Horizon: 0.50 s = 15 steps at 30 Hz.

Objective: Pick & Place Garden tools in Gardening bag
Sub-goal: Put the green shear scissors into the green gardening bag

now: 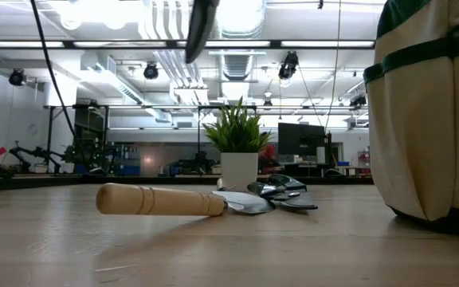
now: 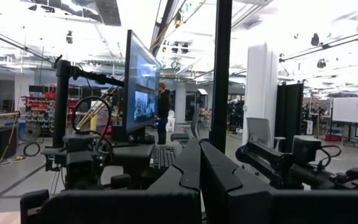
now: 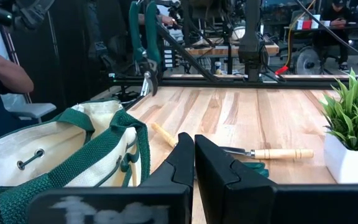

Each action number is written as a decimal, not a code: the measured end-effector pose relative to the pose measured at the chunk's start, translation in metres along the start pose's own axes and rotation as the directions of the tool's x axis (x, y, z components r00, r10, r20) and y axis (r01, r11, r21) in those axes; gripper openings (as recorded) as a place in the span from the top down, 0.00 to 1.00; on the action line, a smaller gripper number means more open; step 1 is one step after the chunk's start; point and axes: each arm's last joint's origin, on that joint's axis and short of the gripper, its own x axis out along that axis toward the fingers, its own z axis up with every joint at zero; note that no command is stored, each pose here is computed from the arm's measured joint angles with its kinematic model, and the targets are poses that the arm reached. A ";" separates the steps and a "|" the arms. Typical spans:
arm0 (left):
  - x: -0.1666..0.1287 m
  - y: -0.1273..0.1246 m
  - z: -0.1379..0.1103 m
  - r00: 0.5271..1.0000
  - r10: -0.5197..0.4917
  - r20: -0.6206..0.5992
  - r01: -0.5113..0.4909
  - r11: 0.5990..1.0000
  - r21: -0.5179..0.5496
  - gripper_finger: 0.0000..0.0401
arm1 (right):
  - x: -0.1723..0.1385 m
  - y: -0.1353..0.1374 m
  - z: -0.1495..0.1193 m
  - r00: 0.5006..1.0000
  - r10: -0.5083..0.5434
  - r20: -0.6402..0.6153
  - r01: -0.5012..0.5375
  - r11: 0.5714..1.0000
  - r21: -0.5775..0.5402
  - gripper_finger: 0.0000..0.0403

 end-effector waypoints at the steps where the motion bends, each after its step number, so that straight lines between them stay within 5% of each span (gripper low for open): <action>1: 0.002 0.001 -0.001 1.000 0.004 -0.001 -0.004 1.000 0.001 1.00 | 0.000 0.000 0.000 1.000 0.000 0.000 0.000 1.000 0.000 0.98; 15: 0.047 0.005 -0.024 1.000 -0.008 -0.009 0.008 1.000 -0.003 1.00 | 0.000 0.000 0.000 1.000 -0.001 0.000 0.001 1.000 0.000 0.98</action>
